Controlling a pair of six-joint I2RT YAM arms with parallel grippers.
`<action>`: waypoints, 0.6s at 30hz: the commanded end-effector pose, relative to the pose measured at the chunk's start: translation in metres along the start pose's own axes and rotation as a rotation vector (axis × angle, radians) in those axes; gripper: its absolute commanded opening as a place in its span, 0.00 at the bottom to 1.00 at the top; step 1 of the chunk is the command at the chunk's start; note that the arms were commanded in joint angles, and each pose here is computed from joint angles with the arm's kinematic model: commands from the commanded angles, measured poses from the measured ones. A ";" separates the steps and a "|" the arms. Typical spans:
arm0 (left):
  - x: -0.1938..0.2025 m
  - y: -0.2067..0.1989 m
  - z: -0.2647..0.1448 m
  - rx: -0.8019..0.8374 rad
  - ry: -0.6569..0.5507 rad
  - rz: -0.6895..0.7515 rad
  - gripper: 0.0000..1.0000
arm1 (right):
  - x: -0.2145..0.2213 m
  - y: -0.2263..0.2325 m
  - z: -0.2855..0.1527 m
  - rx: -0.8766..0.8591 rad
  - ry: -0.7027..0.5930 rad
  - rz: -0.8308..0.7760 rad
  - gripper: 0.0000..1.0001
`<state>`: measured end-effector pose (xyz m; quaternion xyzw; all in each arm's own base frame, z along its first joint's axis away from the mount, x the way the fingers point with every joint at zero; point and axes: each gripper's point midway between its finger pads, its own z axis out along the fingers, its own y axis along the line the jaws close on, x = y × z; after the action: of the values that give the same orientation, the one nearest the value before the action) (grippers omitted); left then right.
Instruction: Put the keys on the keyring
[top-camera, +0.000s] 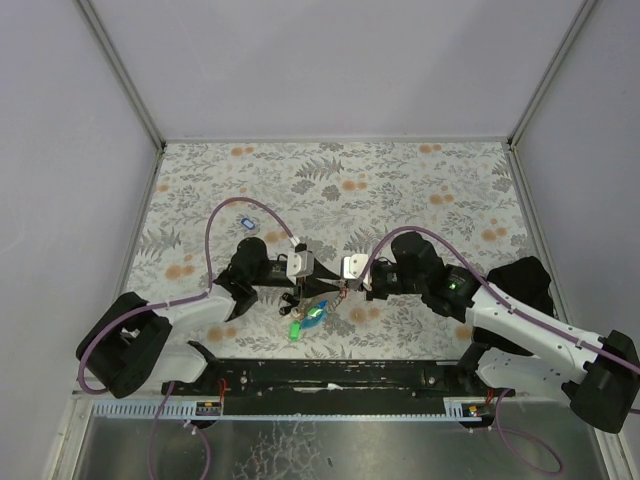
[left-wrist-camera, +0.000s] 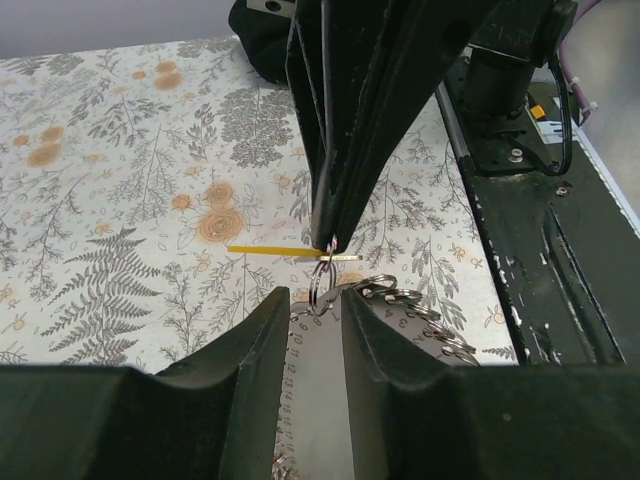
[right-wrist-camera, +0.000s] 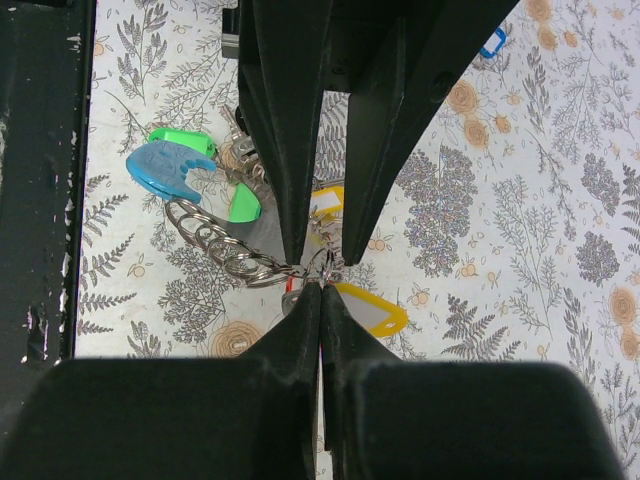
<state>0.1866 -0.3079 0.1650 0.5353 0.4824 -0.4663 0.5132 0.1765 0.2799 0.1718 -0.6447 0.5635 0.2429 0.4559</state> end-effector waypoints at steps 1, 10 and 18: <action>-0.011 0.000 0.002 0.045 -0.017 0.021 0.26 | -0.040 -0.013 -0.008 0.031 -0.101 -0.039 0.00; -0.008 -0.002 0.007 0.099 0.004 -0.026 0.16 | -0.045 -0.016 -0.006 0.025 -0.109 -0.050 0.00; -0.003 0.004 0.005 0.059 0.030 -0.070 0.00 | -0.044 -0.018 -0.014 0.064 -0.105 -0.049 0.00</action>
<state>0.1846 -0.3156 0.1645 0.5501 0.4838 -0.4946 0.4677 0.1756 0.2803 0.1747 -0.6453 0.5659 0.2456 0.4506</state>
